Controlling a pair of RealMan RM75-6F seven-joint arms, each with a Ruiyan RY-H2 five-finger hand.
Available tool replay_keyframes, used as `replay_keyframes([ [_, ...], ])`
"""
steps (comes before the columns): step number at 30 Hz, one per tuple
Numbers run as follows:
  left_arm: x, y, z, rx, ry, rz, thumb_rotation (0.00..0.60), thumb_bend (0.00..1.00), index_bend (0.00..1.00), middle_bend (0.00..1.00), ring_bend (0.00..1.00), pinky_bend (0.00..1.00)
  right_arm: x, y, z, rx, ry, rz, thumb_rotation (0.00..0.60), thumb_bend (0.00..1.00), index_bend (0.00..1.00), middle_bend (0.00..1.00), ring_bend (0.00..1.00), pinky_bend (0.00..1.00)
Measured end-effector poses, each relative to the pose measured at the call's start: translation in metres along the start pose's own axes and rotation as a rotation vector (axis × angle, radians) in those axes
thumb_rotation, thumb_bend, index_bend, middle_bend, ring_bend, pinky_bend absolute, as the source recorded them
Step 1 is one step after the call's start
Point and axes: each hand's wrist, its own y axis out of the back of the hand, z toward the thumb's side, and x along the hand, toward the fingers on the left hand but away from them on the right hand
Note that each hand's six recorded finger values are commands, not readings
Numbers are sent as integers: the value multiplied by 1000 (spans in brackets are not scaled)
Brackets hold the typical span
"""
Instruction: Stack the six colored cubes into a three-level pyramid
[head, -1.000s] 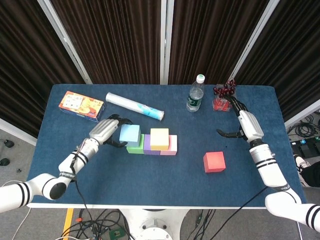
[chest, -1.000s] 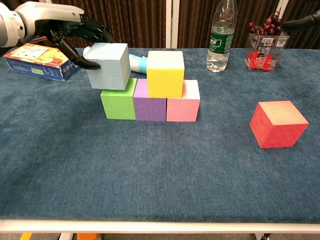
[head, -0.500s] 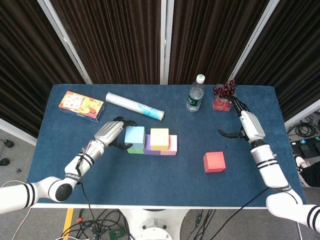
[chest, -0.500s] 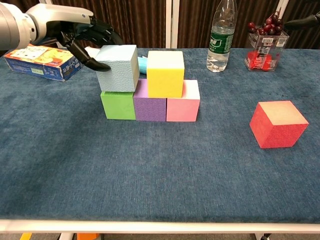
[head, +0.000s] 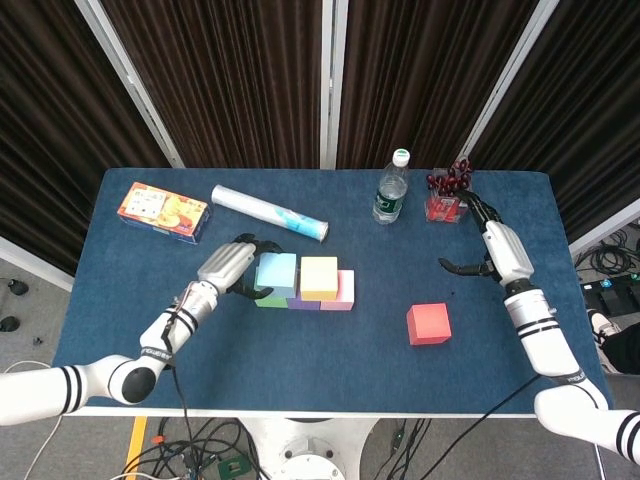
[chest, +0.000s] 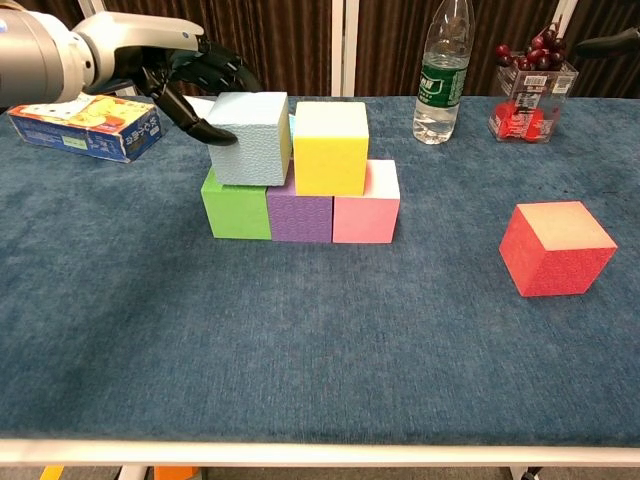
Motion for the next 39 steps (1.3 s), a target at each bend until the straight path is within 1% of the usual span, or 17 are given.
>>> replay_keyframes([
  [30, 6, -8, 5, 25, 9, 13, 600, 281, 288, 402, 187, 69, 1, 3, -5, -5, -7, -3, 600, 101, 0, 8, 0, 0],
  [39, 5, -10, 7, 27, 8, 7, 600, 281, 288, 403, 187, 69, 1, 2, -6, -9, -8, -2, 600, 101, 0, 8, 0, 0],
])
